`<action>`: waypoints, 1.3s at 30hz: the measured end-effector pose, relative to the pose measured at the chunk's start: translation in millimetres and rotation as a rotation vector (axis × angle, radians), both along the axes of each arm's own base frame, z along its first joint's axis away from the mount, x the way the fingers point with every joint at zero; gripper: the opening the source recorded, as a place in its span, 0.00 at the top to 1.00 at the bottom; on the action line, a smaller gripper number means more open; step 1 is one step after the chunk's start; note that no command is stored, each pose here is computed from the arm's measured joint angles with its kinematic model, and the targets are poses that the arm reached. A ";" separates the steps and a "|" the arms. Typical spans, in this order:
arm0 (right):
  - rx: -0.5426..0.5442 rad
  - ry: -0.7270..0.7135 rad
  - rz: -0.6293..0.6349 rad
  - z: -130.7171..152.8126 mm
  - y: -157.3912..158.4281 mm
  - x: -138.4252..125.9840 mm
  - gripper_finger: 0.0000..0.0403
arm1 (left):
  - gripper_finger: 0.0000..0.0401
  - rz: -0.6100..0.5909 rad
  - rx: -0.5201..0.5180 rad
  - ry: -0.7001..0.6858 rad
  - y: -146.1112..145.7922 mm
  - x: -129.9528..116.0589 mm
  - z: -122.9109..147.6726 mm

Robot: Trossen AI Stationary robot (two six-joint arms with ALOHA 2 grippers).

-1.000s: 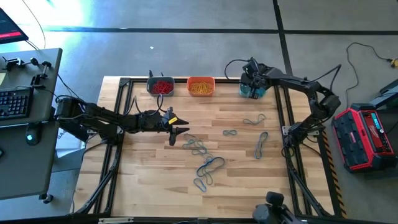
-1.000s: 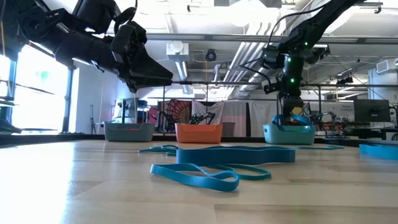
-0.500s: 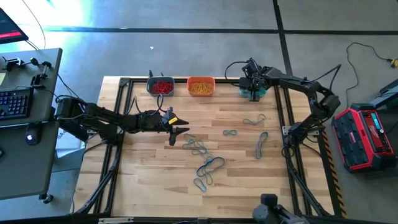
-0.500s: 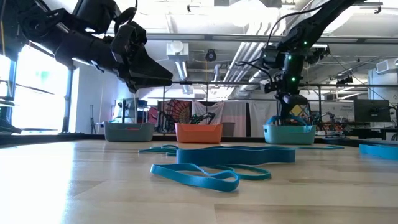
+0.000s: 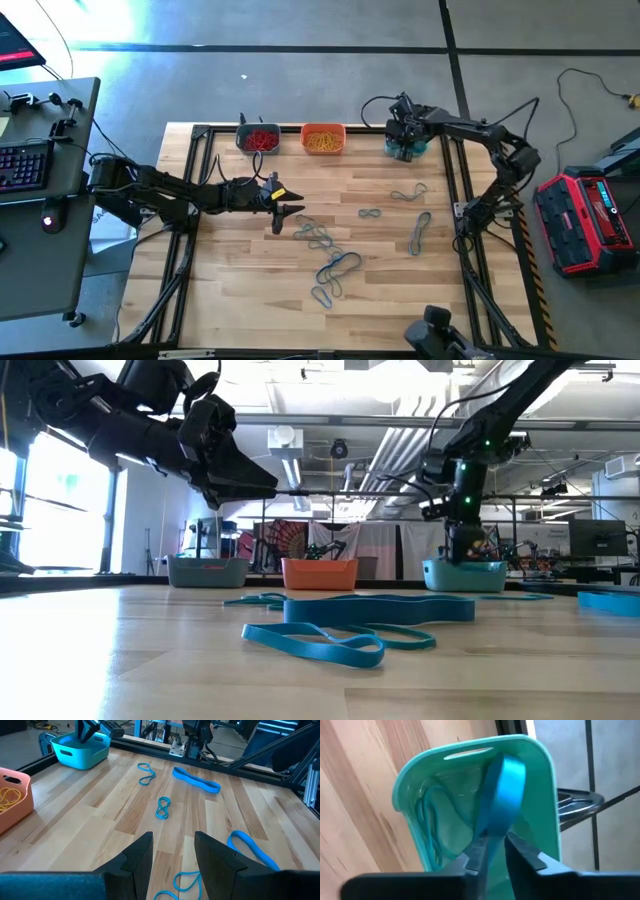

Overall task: Sort rubber bands into baskets
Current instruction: Put the blue rubber band into the light blue bin

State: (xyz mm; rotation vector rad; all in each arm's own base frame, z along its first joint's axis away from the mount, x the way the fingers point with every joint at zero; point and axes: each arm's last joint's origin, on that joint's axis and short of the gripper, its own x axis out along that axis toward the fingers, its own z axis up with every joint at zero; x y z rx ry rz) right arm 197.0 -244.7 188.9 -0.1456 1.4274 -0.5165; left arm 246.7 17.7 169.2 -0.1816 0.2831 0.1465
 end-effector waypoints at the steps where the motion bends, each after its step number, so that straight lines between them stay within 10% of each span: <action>1: 0.004 0.000 -0.006 -1.7 -0.5 0.3 0.86 | 0.66 0.000 0.000 0.000 0.0 0.0 0.0; 10: 0.026 -0.025 -0.017 -10.9 -3.8 4.6 0.72 | 0.66 0.000 0.000 0.000 0.0 0.0 -0.1; 24: 0.044 -0.146 -0.130 -27.8 -17.9 9.1 0.96 | 0.66 0.000 0.001 0.002 0.0 -0.1 -0.2; 39: -0.036 -0.313 -0.377 29.9 0.6 -7.3 0.88 | 0.66 -0.006 0.018 0.006 -0.1 -0.1 -0.3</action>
